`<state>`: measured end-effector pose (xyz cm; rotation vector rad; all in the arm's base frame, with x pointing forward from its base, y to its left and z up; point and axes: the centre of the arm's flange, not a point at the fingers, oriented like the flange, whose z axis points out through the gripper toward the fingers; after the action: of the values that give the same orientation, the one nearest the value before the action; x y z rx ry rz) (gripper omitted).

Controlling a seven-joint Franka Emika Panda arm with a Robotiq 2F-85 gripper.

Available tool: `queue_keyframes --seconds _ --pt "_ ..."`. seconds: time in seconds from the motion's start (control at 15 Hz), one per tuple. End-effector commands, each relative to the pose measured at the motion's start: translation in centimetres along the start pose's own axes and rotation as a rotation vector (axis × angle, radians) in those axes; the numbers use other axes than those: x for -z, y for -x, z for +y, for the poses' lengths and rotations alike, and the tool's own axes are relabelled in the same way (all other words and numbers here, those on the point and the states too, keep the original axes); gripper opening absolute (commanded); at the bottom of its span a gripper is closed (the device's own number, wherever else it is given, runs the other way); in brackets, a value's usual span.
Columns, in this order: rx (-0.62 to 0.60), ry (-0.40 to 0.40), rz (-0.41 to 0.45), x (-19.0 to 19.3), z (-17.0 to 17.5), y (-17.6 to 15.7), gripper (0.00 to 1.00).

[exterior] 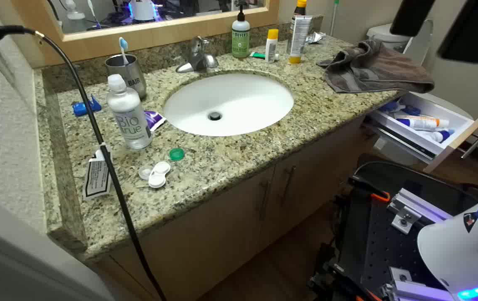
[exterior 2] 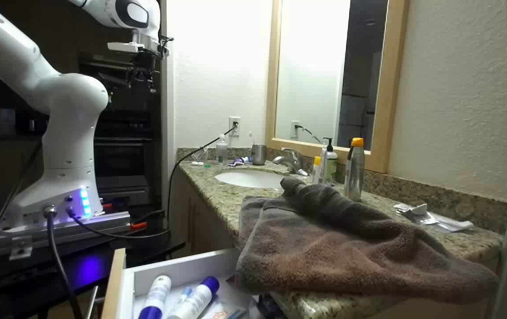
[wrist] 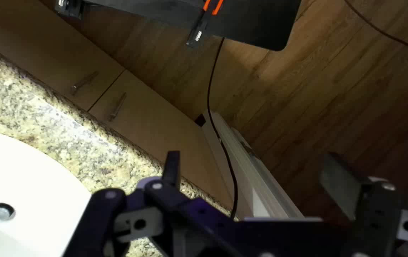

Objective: Use the towel to wipe the table

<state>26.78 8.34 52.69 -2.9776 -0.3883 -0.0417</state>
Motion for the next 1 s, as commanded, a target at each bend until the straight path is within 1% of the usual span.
queue_keyframes --seconds 0.0,0.07,0.13,0.2,0.33,0.47,0.67,0.73,0.8,0.87,0.93 --pt "0.0 0.0 0.0 0.0 0.0 0.0 1.0" --pt "0.0 0.0 0.0 0.0 0.0 0.0 1.0" --pt "-0.042 -0.017 0.011 0.1 1.4 -0.3 1.0" --pt "-0.132 -0.039 0.047 0.3 3.8 -0.6 1.0" --pt "-0.237 -0.073 0.053 0.9 9.9 -0.1 1.0" --pt "-0.366 -0.081 0.075 0.9 15.3 1.8 1.0" --pt "-0.564 -0.091 0.111 0.7 23.5 6.3 1.0" --pt "-0.63 -0.102 0.121 0.8 26.1 7.8 1.0" --pt "-0.693 -0.137 0.132 0.8 28.6 9.6 1.0" --pt "-0.615 -0.115 0.125 1.3 24.2 8.3 1.0" --pt "-0.662 -0.137 0.136 1.0 26.1 9.9 1.0"
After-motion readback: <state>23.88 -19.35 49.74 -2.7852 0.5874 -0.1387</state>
